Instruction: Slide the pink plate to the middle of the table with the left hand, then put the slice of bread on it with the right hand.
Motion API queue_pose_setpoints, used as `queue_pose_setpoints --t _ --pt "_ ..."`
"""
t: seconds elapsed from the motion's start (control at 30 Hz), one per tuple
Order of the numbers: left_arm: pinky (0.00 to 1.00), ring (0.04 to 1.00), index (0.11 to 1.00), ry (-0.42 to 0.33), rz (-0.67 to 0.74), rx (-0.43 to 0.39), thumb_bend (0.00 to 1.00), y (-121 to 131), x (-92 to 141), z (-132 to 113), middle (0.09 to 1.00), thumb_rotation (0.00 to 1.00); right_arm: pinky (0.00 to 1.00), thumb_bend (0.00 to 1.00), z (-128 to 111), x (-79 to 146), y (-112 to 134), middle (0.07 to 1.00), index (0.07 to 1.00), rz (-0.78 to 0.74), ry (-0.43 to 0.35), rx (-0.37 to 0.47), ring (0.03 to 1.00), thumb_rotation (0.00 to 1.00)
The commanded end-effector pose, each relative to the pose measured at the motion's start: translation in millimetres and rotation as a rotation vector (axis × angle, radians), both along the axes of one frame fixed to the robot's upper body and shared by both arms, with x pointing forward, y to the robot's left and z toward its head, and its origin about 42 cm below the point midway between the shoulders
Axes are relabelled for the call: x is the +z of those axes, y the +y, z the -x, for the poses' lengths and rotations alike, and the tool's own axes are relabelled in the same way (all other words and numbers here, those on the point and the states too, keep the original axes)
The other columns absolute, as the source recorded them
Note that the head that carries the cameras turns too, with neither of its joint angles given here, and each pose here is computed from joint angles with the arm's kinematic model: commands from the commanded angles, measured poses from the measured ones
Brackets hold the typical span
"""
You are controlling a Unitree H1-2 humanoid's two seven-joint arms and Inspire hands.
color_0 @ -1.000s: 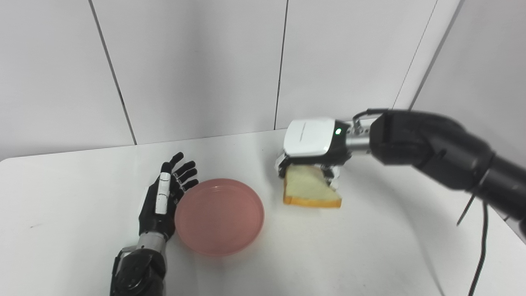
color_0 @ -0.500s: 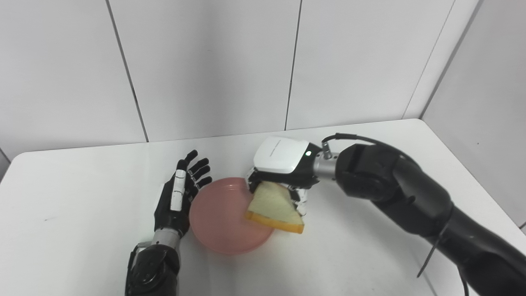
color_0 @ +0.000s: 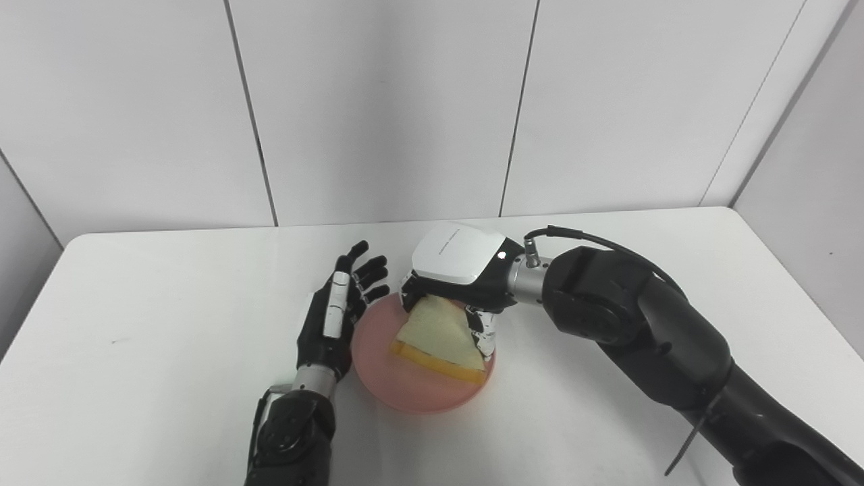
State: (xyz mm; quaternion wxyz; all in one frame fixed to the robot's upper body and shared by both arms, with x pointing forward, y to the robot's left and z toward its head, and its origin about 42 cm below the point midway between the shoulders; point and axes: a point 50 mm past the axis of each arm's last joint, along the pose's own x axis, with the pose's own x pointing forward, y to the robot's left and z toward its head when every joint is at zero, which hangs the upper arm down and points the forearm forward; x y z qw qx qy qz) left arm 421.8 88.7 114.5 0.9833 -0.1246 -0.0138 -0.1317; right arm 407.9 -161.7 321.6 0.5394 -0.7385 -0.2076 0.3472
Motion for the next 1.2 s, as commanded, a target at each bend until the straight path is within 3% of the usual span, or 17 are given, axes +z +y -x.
queue_pose_setpoints --t 0.0,0.4,0.8,1.03,1.17 --pt "0.77 0.809 0.846 0.194 -0.023 0.009 0.77 -3.5 -45.2 23.7 0.77 0.89 0.36 0.53 -3.8 23.1 13.4 0.479 0.49 0.001 -0.082 0.067 0.439 0.0" --pt "0.77 0.792 0.846 0.191 -0.022 0.027 0.75 -2.4 -42.2 25.0 0.768 0.9 0.33 0.52 -19.7 -1.6 39.6 0.509 0.516 0.122 -0.145 0.151 0.396 0.0" --pt "0.78 0.784 0.852 0.195 -0.019 0.03 0.75 0.7 -41.6 24.6 0.75 0.91 0.48 0.51 -23.1 -18.8 41.4 0.553 0.459 0.18 -0.18 0.183 0.451 0.0" --pt "0.79 0.792 0.851 0.202 -0.011 0.019 0.76 2.0 -41.7 25.0 0.753 0.91 0.51 0.52 -26.8 -20.2 39.0 0.541 0.465 0.205 -0.189 0.19 0.454 0.0" --pt "0.78 0.789 0.843 0.2 -0.018 0.023 0.75 2.7 -41.9 26.7 0.75 0.91 0.5 0.52 -27.0 -24.1 34.0 0.552 0.478 0.214 -0.243 0.227 0.442 0.0"
